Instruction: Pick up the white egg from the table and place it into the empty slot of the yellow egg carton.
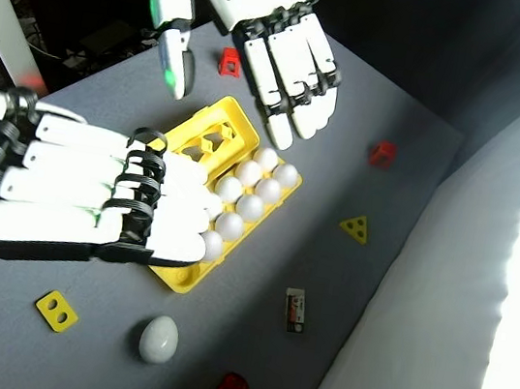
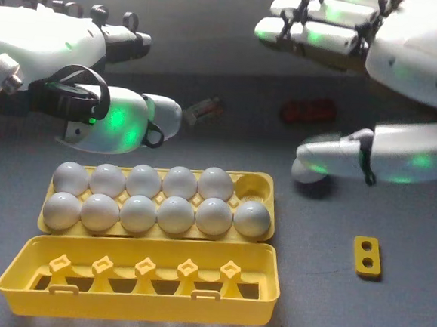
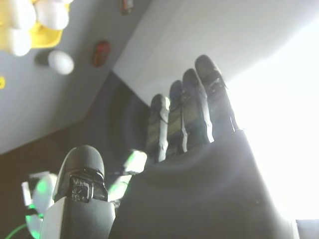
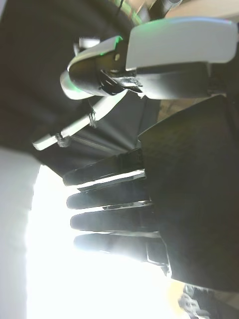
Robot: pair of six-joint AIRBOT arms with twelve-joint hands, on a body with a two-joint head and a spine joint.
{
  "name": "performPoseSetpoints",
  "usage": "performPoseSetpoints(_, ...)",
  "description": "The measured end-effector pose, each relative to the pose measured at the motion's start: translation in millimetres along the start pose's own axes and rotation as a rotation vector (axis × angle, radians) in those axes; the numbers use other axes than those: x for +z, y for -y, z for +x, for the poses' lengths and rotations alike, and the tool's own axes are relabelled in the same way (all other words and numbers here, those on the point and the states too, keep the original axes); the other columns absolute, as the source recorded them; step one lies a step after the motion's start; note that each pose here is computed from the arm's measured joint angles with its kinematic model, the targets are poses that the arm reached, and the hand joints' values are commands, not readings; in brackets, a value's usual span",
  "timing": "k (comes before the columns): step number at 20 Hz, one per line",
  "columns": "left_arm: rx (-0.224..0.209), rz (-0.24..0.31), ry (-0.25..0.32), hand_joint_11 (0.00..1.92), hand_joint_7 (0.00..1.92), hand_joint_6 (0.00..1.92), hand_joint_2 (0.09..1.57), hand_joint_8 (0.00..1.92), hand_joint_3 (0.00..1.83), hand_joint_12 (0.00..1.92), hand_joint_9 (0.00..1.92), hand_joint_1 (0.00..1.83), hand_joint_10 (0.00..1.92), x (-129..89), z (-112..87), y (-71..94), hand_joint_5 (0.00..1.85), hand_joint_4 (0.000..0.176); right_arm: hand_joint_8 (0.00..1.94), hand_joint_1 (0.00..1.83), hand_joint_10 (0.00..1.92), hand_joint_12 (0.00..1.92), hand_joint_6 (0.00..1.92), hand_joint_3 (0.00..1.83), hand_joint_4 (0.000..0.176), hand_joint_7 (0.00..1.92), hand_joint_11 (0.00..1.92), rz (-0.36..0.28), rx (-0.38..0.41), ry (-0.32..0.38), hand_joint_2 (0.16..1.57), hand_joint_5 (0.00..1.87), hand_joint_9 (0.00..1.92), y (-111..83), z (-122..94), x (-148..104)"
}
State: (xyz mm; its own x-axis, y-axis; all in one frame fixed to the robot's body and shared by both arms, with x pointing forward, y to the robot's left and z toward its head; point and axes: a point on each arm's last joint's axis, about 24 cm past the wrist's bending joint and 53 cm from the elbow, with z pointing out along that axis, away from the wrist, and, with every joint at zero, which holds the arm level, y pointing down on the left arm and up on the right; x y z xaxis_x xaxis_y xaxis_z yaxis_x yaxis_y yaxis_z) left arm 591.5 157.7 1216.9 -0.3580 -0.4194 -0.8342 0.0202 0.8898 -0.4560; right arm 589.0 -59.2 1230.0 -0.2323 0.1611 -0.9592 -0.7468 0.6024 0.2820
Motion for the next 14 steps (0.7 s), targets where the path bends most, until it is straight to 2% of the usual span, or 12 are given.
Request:
performPoseSetpoints(1,0.004,-0.003,0.003,0.00,0.11,0.00,1.28,0.00,0.01,0.58,0.13,0.00,0.01,-0.3,-1.1,-1.6,0.12,0.050,0.02,0.18,0.06,0.35,0.04,0.01,0.000,0.18,0.00,-0.050,-0.003,0.000,1.14,0.22,0.11,-5.3,-1.5,-1.4)
performPoseSetpoints(2,0.011,-0.006,0.005,0.00,0.11,0.00,1.28,0.00,0.01,0.58,0.13,0.00,0.01,-0.6,-2.0,-2.8,0.12,0.050,0.01,0.20,0.06,0.39,0.04,0.01,0.000,0.19,0.00,-0.091,0.035,0.002,1.14,0.24,0.12,-7.5,-5.8,-3.0)
performPoseSetpoints(3,0.013,-0.008,0.006,0.00,0.11,0.00,1.28,0.00,0.01,0.58,0.13,0.00,0.01,-0.8,-2.6,-4.0,0.12,0.050,0.01,0.22,0.06,0.48,0.04,0.00,0.000,0.20,0.00,-0.108,0.054,-0.002,1.14,0.26,0.13,-8.1,-9.0,-3.8)
performPoseSetpoints(4,0.018,-0.019,0.007,0.00,0.11,0.00,1.28,0.00,0.01,0.58,0.13,0.00,0.01,-1.4,-3.3,-9.2,0.12,0.049,0.01,0.24,0.05,0.58,0.05,0.00,0.000,0.21,0.00,-0.069,0.048,-0.057,1.15,0.29,0.14,-0.1,-2.7,0.8)
performPoseSetpoints(6,0.018,-0.021,0.008,0.00,0.11,0.00,1.28,0.00,0.01,0.58,0.13,0.00,0.01,-1.6,-4.1,-10.4,0.12,0.049,0.01,0.24,0.05,0.58,0.05,0.00,0.000,0.21,0.00,-0.009,0.072,-0.100,1.15,0.29,0.14,10.3,5.2,6.3)
performPoseSetpoints(7,0.018,-0.022,0.010,0.00,0.11,0.00,1.28,0.00,0.01,0.58,0.13,0.00,0.01,-1.7,-4.7,-10.8,0.12,0.050,0.01,0.25,0.05,0.63,0.05,0.00,0.000,0.22,0.00,0.046,0.097,-0.134,1.15,0.31,0.15,21.6,10.4,10.1)
performPoseSetpoints(8,0.016,-0.025,0.012,0.00,0.11,0.00,1.28,0.00,0.01,0.58,0.13,0.00,0.01,-2.2,-5.7,-12.8,0.12,0.050,0.00,0.27,0.06,0.76,0.04,0.00,0.000,0.23,0.00,0.089,0.129,-0.153,1.15,0.33,0.17,30.7,13.1,13.4)
performPoseSetpoints(11,0.017,-0.027,0.013,0.00,0.11,0.00,1.28,0.00,0.01,0.57,0.13,0.00,0.00,-2.2,-6.0,-13.2,0.12,0.051,0.00,0.27,0.06,0.77,0.04,0.00,0.000,0.23,0.00,0.203,0.129,-0.178,1.15,0.33,0.18,55.0,18.9,23.2)
performPoseSetpoints(14,0.017,-0.022,0.011,0.00,0.11,0.00,1.28,0.00,0.01,0.57,0.13,0.00,0.00,-2.1,-5.5,-12.0,0.12,0.051,0.01,0.27,0.06,0.78,0.04,0.00,0.000,0.24,0.00,0.281,0.106,-0.209,1.15,0.33,0.18,70.4,29.7,26.2)
